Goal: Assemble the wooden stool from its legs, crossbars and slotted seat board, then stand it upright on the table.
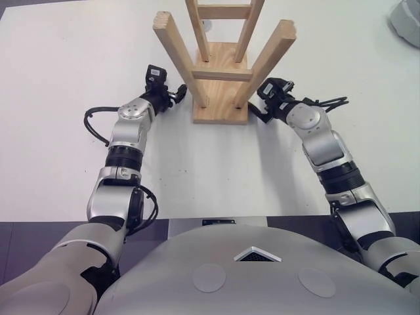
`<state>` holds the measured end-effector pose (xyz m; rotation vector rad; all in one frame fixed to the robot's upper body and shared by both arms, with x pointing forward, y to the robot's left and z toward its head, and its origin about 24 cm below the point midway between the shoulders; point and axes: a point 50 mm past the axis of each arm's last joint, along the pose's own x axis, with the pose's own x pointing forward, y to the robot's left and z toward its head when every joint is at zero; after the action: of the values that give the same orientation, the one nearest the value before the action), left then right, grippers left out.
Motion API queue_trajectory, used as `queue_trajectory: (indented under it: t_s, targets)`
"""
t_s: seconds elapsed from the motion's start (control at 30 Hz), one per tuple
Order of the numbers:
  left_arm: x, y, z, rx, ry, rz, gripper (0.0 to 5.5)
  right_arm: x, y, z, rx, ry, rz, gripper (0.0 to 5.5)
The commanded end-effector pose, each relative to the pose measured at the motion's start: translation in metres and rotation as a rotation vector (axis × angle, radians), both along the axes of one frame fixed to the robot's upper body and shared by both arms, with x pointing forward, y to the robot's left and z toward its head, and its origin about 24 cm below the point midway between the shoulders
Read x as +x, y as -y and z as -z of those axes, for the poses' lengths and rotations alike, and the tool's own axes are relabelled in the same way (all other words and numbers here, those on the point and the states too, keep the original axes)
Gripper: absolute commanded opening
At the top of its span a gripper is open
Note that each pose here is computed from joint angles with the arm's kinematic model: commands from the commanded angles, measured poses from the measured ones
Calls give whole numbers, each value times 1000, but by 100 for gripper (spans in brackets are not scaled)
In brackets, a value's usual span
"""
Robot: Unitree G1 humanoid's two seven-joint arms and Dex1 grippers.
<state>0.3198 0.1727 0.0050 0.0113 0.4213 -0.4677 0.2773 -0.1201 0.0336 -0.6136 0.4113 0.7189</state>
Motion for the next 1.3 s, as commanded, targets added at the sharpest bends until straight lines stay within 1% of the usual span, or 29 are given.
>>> queue_trajectory:
  t_s: [0.03,0.1,0.17,0.23,0.27,0.33,0.37,0.4,0.43,0.47,0.5,0.53,0.57,0.6,0.67,0.7,0.77,0.87,0.97,1.03,1.13,1.23,1.3]
  targets:
    - [-10,17,3,-151,-17,228,387,-25,-11,-11,63,-92,-230,421]
    - [-10,25,-5,-230,21,340,387,-39,-10,-26,86,-115,-373,421]
    - [-3,20,-8,-224,53,333,387,-51,-5,-35,97,-158,-467,421]
    - [10,-13,-11,-132,108,137,387,-59,9,-43,106,-207,-495,421]
    - [13,-32,-13,-83,143,32,387,-59,20,-46,102,-214,-471,421]
    - [10,-79,-23,55,229,-178,387,-58,53,-51,76,-238,-370,421]
    - [3,-98,-26,127,261,-235,387,-61,73,-53,69,-257,-317,421]
    - [-4,-108,-27,175,280,-249,387,-67,87,-54,66,-279,-277,421]
    - [-15,-111,-25,202,283,-228,387,-75,100,-53,57,-308,-245,421]
    - [-33,-107,-20,207,258,-181,387,-77,114,-49,39,-308,-190,421]
    - [-54,-96,-16,186,219,-131,387,-67,125,-43,53,-243,-104,421]
    - [-72,-84,-12,166,174,-90,387,-51,137,-37,73,-160,25,421]
    - [-83,-75,-11,153,143,-68,387,-40,143,-33,91,-106,108,421]
    - [-94,-63,-10,159,101,-26,387,-23,151,-20,74,-45,230,421]
    - [-107,-44,-13,203,37,56,387,-2,155,9,2,0,377,421]
    - [-110,-40,-15,224,14,82,387,4,153,21,-41,7,415,421]
    - [-111,-38,-19,268,-15,103,387,13,147,43,-120,5,450,421]
    - [-113,-29,-19,266,-79,172,387,24,124,63,-111,-12,456,421]
    - [-116,-8,-18,208,-123,267,387,32,101,64,-4,-22,411,421]
    - [-113,5,-17,163,-126,285,387,31,91,66,73,-55,345,421]
    - [-93,15,-16,148,-83,228,387,20,87,72,154,-122,224,421]
    - [-68,8,-15,167,-26,103,387,1,96,74,172,-184,46,421]
    - [-61,2,-12,179,-8,60,387,-10,100,72,190,-202,-39,421]
